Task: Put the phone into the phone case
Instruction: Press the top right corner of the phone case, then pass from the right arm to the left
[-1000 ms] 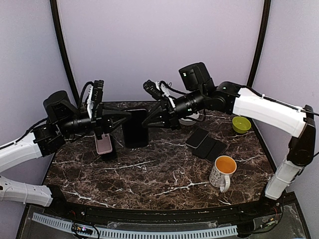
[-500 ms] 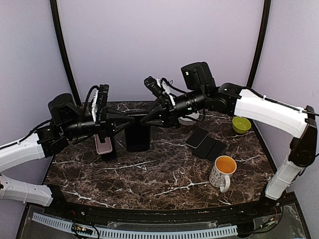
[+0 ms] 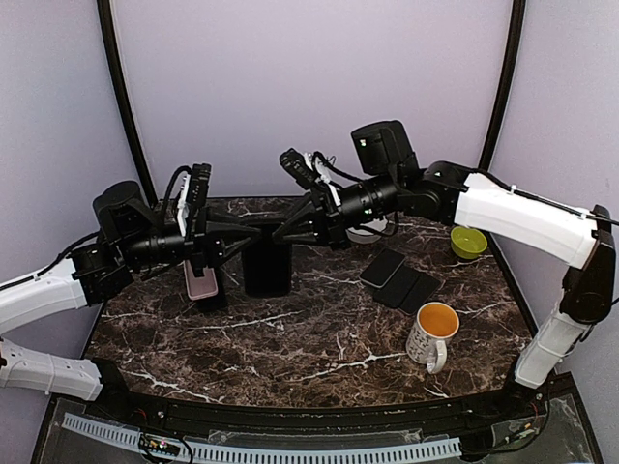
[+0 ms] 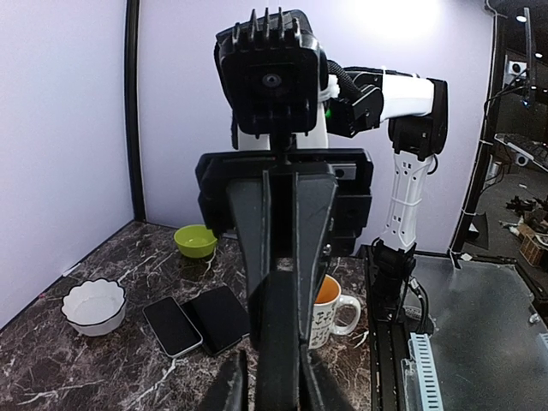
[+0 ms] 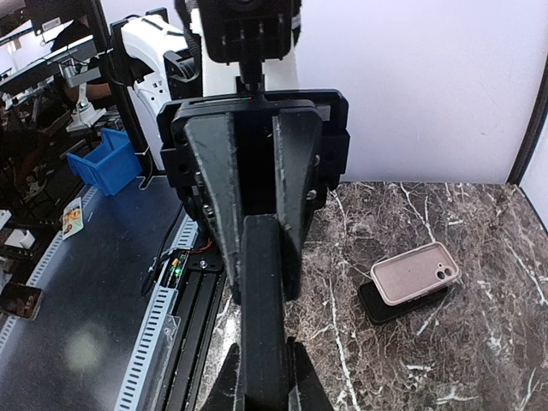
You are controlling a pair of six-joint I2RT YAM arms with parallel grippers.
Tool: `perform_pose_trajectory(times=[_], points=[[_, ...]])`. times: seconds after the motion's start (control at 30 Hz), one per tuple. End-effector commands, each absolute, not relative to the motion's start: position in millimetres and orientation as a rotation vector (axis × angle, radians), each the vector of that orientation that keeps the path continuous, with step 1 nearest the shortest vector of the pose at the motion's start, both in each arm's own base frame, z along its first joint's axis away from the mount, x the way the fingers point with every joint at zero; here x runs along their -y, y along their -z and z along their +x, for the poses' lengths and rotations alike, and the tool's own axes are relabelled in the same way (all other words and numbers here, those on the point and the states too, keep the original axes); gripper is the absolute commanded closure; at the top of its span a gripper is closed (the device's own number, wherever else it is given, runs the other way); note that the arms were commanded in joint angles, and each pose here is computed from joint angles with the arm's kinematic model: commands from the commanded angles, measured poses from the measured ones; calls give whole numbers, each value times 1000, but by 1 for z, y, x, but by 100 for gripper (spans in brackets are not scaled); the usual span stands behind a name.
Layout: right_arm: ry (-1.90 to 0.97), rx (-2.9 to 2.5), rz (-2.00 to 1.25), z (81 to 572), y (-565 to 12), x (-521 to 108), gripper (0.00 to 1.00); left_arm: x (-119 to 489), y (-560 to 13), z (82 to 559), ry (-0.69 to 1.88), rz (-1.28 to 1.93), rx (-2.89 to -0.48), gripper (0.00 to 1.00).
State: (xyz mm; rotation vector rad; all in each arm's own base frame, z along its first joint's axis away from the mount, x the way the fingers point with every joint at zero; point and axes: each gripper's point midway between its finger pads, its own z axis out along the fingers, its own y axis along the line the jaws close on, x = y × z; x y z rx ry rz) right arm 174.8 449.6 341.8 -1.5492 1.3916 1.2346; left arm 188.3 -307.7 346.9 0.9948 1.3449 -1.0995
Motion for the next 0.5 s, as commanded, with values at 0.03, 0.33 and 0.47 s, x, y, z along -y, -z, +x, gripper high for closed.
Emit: perform_pose_trajectory(times=[0.03, 0.33, 0.47], points=[[-1243, -1285, -1500, 168, -378, -442, 100, 301, -339, 193, 1020, 982, -1328, 66], [-1228, -1267, -1485, 167, -385, -435, 100, 304, -304, 194, 1103, 930, -1418, 62], [-1225, -1272, -1481, 167, -382, -434, 100, 306, -292, 191, 1139, 913, -1444, 89]])
